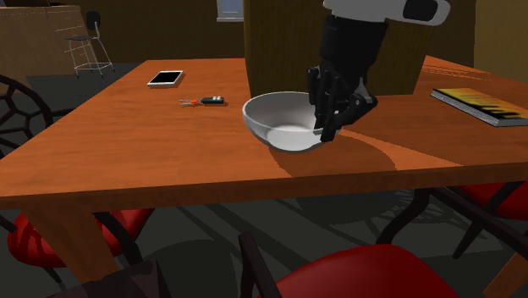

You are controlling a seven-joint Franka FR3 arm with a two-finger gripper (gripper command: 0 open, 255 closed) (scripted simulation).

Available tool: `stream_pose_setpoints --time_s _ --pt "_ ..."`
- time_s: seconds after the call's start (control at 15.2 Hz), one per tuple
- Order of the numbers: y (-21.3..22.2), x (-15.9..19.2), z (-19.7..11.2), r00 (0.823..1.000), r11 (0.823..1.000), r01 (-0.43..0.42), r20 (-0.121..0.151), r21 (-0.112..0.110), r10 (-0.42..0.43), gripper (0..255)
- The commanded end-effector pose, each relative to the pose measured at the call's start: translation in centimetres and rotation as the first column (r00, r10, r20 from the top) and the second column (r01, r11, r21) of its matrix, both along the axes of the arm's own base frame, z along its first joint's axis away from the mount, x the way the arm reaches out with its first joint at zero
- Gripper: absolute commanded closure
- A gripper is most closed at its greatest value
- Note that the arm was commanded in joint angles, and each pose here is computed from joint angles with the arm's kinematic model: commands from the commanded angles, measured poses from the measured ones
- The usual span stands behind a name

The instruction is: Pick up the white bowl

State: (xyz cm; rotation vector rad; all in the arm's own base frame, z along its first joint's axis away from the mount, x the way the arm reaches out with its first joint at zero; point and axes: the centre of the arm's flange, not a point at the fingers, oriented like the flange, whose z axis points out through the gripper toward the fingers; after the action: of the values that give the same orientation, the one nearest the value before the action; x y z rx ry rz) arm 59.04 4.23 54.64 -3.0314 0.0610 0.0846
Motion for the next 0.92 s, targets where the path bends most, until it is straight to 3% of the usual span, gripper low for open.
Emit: stream_pose_setpoints --time_s 0.0,0.86 --pt "0.0 0.1 -0.1 1.000 1.000 0.000 -0.001 0.000 0.000 255" --pt "0.0 0.1 6.8 1.000 1.000 0.000 -0.001 0.000 0.000 255"
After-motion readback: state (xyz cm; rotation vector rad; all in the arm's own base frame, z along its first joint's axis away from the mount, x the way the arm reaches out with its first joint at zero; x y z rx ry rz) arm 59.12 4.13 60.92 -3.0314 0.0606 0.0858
